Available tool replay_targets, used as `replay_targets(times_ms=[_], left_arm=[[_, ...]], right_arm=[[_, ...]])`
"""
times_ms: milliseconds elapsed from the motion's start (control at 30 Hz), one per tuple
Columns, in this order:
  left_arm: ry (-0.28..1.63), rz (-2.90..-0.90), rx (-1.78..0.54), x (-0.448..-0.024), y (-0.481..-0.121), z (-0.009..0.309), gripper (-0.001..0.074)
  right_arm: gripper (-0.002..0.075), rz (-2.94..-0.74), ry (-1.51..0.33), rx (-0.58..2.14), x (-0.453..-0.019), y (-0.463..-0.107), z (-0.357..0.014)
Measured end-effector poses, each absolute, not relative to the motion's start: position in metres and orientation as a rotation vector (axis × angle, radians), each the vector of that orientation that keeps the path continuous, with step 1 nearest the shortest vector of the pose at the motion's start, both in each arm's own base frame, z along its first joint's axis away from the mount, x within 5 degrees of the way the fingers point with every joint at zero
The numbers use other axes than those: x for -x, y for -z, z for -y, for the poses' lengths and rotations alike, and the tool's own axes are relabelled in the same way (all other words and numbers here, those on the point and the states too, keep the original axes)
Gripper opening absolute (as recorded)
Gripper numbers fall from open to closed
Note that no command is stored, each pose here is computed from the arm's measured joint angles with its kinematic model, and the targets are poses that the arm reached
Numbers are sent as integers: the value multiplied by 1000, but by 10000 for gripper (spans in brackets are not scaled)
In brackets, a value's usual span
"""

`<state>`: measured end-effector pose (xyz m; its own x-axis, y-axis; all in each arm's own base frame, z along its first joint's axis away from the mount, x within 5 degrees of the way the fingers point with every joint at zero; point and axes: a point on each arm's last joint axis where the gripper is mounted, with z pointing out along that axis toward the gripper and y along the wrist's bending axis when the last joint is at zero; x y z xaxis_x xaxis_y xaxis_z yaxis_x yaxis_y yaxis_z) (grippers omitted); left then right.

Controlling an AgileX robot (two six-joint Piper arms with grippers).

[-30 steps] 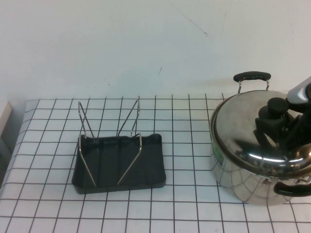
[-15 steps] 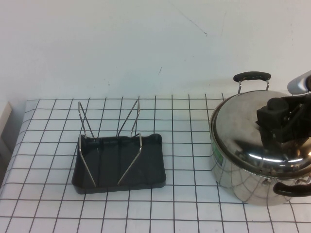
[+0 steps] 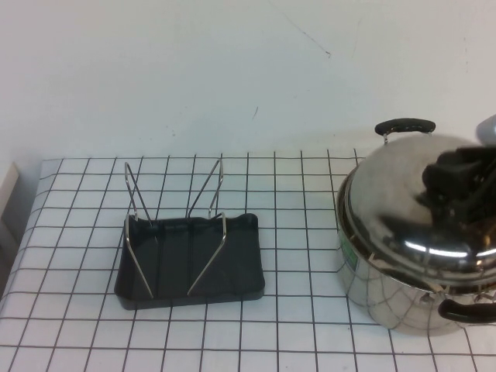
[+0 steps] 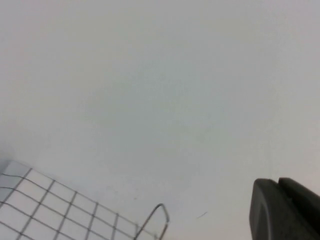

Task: Put pot lid on rack
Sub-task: Open the pot, then hand over the pot lid

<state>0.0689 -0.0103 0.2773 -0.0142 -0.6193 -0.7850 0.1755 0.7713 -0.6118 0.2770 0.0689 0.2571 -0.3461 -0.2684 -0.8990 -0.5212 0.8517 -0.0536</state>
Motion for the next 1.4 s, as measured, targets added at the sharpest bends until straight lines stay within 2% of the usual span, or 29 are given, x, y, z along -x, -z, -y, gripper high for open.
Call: replay_targets(times_ms=[167,300,467,600,667,733,800,900,1000,1167,1400], left_arm=[[762,-1417,446,-64,-298,11,-3],[835,-1418,479,-60,-311,13,-3],[1048,-1471,557,-53,-322,21,-2],[1214,-1501,487,-46,-328,33,10],[1280,-1504,397,-43,-331,41,70],[1336,-1492,292,-43,-336,48,191],[1400,-1488,218,-45,-340,54,378],[1426,-1533,180,-57,-339,60,590],[1461,-1607,166,-70,-335,66,665],[1522,-1724,84,-84,-328,77,675],[1537,-1735,-1,-90,-337,82,528]], right_arm=[[352,-1710,-322,624,-251,-317,-72],[352,-1536,-413,669,-228,-356,-79],[352,-1433,-628,748,-209,-373,-91],[352,-1394,-774,823,-198,-374,-98],[352,-1364,-843,866,-192,-375,-102],[352,-1346,-906,896,-187,-376,-104],[352,-1334,-965,921,-181,-377,-109],[352,-1318,-1028,966,-174,-377,-121],[352,-1299,-1078,1022,-163,-376,-137],[352,-1282,-1038,1079,-153,-374,-159],[352,-1272,-957,1101,-151,-372,-168]])
